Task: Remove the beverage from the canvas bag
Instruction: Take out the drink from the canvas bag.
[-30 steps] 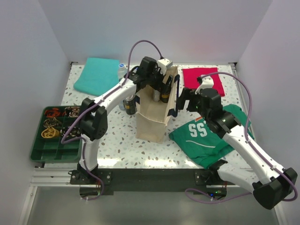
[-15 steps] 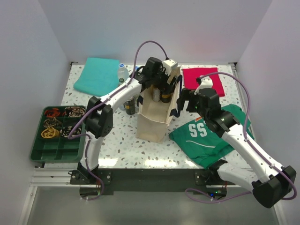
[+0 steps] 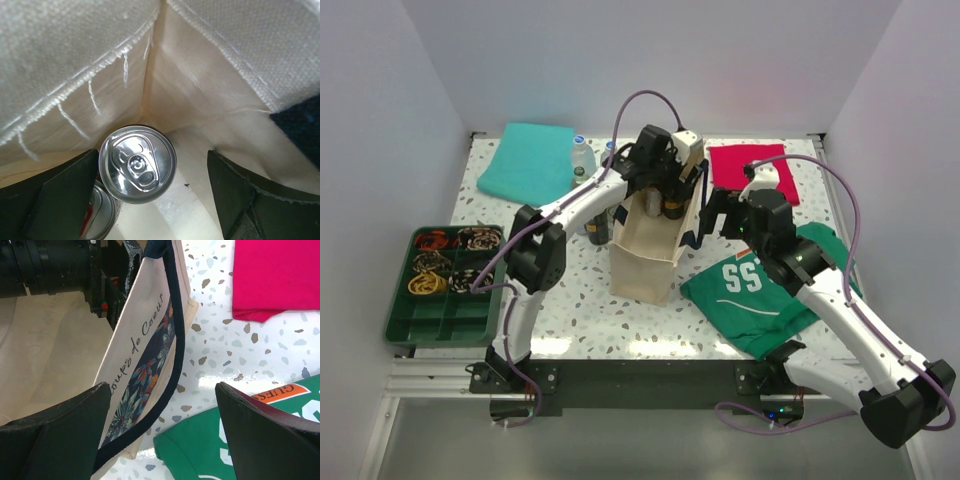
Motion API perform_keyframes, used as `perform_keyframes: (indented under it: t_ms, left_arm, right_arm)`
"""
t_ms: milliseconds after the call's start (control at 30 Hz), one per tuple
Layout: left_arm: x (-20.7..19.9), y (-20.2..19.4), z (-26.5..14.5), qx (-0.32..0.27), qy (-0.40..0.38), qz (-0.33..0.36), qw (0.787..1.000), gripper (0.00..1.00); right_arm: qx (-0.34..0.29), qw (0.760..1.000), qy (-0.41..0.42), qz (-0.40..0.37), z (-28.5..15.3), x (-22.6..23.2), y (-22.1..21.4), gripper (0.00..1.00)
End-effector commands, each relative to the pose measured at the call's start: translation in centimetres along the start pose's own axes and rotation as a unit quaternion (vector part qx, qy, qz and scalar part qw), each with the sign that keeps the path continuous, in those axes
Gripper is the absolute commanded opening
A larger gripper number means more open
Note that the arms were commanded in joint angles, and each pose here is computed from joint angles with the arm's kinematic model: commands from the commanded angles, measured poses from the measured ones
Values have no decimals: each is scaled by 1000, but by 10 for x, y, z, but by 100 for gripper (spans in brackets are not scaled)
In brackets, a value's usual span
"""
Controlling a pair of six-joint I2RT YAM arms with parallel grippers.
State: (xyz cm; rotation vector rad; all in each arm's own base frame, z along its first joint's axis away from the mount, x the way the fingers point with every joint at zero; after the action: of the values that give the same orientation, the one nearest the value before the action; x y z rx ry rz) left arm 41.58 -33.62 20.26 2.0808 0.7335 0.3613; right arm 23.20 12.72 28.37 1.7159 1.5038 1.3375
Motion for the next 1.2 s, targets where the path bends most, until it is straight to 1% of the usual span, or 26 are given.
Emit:
perform_keyframes:
  t_ms: [0,167,367,467,567,600,633,700,767,800,867,900,933,967,1033,1067,1167]
  left_arm:
    - [-3,2,9,0,6,14,1000,93]
    - [-2,-1,12,5,20,17,1000,92]
    - [-3,-4,14,13,34,26,999,84]
    - [-3,-6,14,18,41,29,999,82]
    - [-5,-6,13,20,44,32,998,76]
    - [-5,-7,13,21,44,34,998,68]
    - [-5,-7,13,20,44,34,998,65]
    - [-6,-9,13,23,43,36,998,62]
    - [-7,-8,13,23,40,38,998,53]
    - [-7,-9,13,23,40,38,998,46]
    - [-7,-7,12,22,42,37,998,42]
    - [-7,-7,12,22,41,38,998,35]
    - [-7,-7,11,22,43,38,998,32]
    - [-7,-6,10,21,44,38,998,20]
    - [-8,-3,8,18,45,39,998,9]
    - [-7,-2,7,17,46,39,998,0]
    - [-8,4,0,11,46,40,998,0]
  right_arm:
    - [-25,1000,-4,12,-4,1,9,90]
    - [-25,1000,-6,10,-3,1,9,91]
    - [-23,1000,-8,9,-3,0,7,91]
    - [-24,1000,-7,11,-3,0,8,91]
    - [-25,1000,-7,11,-4,0,9,91]
    - [-24,1000,-7,10,-4,0,8,91]
    - [-25,1000,-7,11,-4,1,9,91]
    - [-26,1000,-6,11,-4,1,9,91]
    - [-26,1000,-6,11,-4,1,10,91]
    - [-24,1000,-6,10,-4,1,9,91]
    - [-24,1000,-7,10,-4,1,9,91]
    - [-24,1000,-7,10,-4,1,9,91]
    - [-24,1000,-5,11,-4,2,9,91]
    - [-23,1000,-4,10,-4,2,10,91]
    - [-24,1000,-2,11,-4,3,11,91]
    - [-24,1000,-3,12,-4,3,10,91]
    - [-24,1000,-2,11,-4,2,10,91]
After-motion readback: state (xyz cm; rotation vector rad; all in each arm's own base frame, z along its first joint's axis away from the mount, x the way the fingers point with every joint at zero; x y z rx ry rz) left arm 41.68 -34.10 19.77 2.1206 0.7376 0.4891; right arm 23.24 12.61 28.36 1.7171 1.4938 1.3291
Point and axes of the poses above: each gripper's point midway between its finger pads, its own z axis out along the fingers, its own x axis along the line the jaws close on, y = z × x, the point moved 8 cm from there along -z, back along the fingers, and after that the axes turned 5 degrees about z, right-handed, at the moved point
